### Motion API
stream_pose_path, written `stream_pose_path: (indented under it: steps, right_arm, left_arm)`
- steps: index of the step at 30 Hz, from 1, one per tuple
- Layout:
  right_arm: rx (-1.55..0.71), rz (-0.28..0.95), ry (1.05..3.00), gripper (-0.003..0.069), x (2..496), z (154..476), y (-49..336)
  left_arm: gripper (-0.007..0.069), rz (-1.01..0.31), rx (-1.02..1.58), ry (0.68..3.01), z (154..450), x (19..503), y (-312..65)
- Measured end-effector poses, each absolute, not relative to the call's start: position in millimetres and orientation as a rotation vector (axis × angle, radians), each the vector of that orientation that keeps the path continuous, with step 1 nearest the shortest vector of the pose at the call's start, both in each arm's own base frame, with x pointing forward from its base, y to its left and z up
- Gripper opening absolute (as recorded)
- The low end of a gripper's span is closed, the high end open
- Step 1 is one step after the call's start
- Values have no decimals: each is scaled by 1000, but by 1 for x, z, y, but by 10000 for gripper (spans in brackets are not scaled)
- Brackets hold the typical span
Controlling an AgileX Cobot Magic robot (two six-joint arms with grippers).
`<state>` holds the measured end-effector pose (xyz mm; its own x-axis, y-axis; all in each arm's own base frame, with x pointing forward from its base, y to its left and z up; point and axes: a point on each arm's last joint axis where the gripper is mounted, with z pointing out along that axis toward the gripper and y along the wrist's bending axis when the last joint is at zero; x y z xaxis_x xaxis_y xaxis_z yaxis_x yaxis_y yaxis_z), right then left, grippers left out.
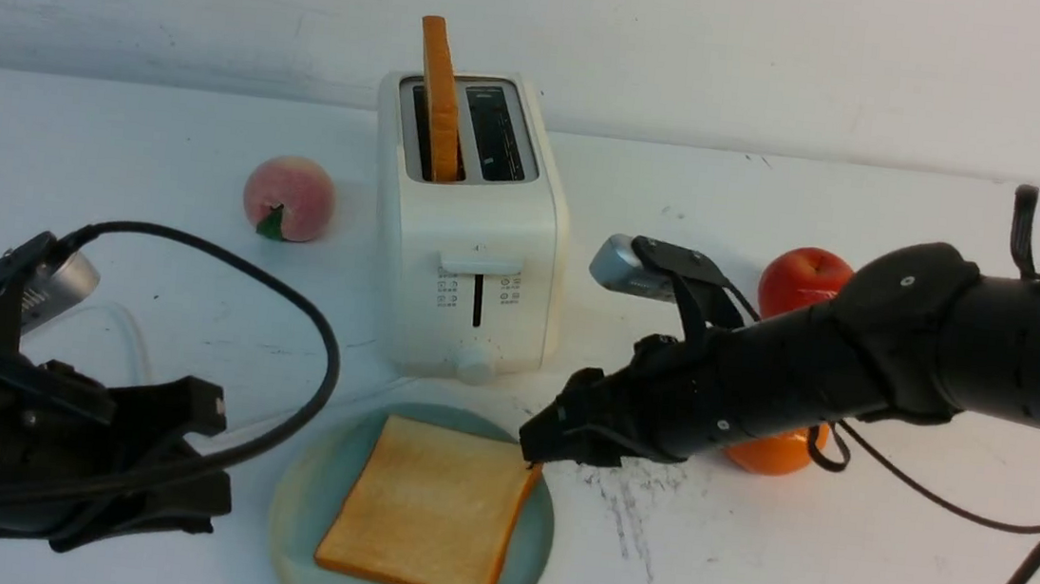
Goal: Take toasted bread from bread machine on white table place on plate.
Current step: 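Place the held slice of bread on top of the slice on the plate with the right gripper, then reach for a toast slice standing in the toaster with the left gripper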
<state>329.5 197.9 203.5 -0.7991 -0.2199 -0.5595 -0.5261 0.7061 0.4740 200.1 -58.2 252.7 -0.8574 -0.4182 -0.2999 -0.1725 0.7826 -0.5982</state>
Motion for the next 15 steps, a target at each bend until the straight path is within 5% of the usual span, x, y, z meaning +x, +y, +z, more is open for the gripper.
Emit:
stream_pose_path:
  steps: [7,13,15]
  right_arm:
    - [-682,822,2483,375,330,221,179]
    - [-613,808,2554,173,323,278,135]
    - [-555,769,2571,47,308,309,107]
  left_arm:
    - [109,-808,-462,2532,254,202,-58]
    - [109,-948,-570,2403,269,211,-63]
    - [103,-1013,-511,2340,292,217,-67]
